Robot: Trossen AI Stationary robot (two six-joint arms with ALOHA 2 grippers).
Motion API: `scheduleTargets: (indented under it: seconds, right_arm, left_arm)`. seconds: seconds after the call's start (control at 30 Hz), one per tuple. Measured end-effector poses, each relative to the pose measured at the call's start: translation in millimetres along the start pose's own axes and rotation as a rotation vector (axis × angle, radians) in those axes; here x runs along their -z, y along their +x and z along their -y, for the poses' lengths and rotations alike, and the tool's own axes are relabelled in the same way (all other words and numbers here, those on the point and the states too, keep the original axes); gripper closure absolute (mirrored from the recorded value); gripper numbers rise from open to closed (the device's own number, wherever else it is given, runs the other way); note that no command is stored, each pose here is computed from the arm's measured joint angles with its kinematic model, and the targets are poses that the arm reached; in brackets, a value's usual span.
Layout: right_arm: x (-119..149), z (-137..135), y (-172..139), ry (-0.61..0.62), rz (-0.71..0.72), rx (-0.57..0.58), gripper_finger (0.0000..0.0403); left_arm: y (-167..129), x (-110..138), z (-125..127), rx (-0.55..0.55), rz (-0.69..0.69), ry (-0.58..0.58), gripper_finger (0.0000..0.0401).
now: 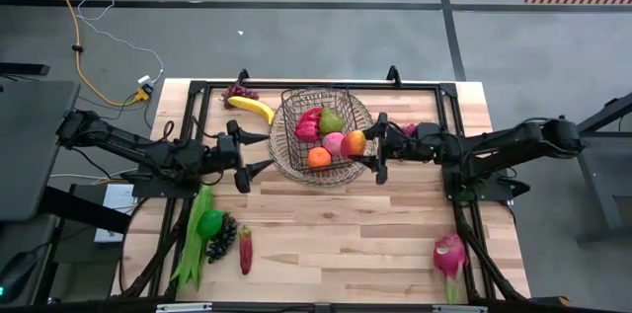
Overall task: Build produce basket
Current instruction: Put the yellow mango into the black wire basket
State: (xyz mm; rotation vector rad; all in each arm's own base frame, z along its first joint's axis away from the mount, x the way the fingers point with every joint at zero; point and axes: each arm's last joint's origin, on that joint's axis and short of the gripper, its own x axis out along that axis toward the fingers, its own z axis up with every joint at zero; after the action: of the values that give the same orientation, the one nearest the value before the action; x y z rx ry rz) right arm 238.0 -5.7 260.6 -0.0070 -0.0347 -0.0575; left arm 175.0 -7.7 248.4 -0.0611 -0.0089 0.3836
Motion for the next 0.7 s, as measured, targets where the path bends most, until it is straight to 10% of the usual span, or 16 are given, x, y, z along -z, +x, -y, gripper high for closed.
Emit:
scheduleTargets:
  seconds: [0.37,0.7]
  right_arm:
    - [0,19,0,-0.097,-0.007,0.092,0.0157]
    - [3,38,-2,0.078,-0.029,0.143,0.0157]
  left_arm:
    - [0,4,-1,-0.028,-0.037,0.068,0.0078]
    - [0,4,-3,-0.081,-0.031,0.069,0.0078]
